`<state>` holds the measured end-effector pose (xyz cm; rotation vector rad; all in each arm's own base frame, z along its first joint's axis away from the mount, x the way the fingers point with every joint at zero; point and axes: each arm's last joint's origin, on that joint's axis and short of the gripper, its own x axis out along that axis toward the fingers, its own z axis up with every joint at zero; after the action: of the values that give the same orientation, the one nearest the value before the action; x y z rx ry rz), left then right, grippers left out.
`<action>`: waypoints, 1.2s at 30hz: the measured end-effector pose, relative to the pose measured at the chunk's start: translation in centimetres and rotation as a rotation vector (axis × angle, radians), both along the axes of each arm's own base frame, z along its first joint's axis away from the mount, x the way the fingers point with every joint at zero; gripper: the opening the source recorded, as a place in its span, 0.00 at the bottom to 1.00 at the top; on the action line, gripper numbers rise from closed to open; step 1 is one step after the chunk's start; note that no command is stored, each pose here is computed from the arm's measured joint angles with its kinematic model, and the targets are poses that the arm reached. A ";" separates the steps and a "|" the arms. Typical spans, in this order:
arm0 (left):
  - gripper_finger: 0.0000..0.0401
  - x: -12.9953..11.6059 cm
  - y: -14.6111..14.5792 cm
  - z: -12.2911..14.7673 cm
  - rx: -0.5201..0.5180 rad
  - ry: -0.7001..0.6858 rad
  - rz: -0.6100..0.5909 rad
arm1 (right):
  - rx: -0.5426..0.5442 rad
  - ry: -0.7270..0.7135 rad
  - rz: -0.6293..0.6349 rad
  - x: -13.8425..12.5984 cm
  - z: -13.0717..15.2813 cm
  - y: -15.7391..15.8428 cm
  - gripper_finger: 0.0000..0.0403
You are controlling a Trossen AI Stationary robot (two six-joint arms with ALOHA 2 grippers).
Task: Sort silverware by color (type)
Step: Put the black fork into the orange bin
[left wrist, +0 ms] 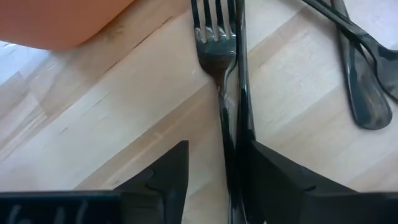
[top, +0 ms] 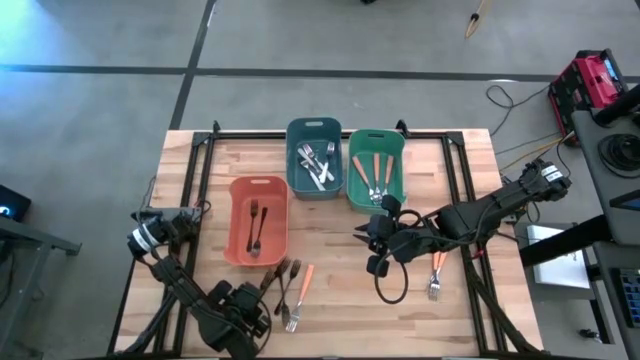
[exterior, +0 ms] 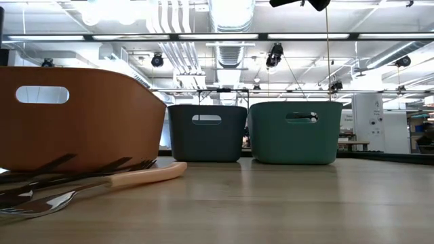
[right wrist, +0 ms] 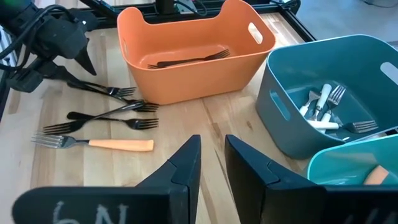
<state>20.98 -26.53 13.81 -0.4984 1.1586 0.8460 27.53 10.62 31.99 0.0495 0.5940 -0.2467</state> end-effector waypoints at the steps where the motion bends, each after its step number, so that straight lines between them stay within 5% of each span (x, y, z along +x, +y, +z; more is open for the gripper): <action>1: 0.35 0.0 -0.1 0.0 -0.005 -0.004 0.000 | 0.000 0.000 0.000 0.0 0.0 0.0 0.16; 8: 0.31 0.4 -0.8 0.0 -0.063 -0.057 -0.052 | 0.000 0.000 0.000 0.0 0.0 0.0 0.18; 16: 0.41 0.4 -0.8 0.1 -0.051 -0.067 -0.055 | 0.003 -0.001 -0.002 0.0 0.0 0.0 0.17; 26: 0.43 -2.3 -1.4 1.5 0.029 -0.052 -0.185 | 0.003 0.000 -0.001 0.0 -0.1 0.0 0.19; 36: 0.38 -5.2 -3.6 1.5 0.227 -0.389 -0.374 | -0.013 0.034 -0.002 -0.2 -1.4 -0.1 0.16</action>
<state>15.74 -30.13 15.27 -0.2319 0.7522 0.5165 27.36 10.54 30.55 0.0336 0.6263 -0.2534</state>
